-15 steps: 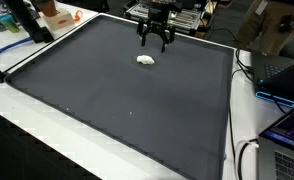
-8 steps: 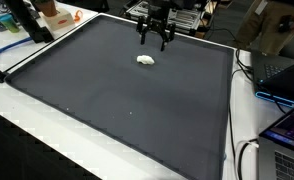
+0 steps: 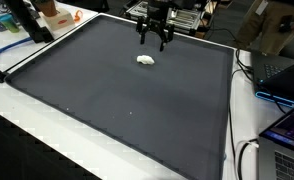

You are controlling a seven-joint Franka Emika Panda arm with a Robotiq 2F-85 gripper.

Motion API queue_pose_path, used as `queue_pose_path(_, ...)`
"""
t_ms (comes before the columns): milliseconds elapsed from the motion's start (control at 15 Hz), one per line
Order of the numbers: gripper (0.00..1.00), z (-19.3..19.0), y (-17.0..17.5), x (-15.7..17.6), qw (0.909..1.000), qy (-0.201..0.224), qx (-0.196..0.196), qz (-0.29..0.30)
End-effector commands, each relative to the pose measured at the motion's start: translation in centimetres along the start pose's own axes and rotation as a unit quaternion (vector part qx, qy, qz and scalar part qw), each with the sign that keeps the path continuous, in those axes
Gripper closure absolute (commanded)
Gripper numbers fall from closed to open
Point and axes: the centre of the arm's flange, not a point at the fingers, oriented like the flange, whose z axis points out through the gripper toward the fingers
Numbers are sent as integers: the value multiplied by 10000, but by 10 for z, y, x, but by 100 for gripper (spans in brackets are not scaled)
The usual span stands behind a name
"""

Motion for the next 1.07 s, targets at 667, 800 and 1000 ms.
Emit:
queue_pose_path(667,0,-76,4,94,9960,-629,-633,-17)
queue_pose_path(800,0,-78,2,112,9963,-672,-543,-5)
queue_pose_path(1000,0,-82,2,106,9970,-512,-581,-1)
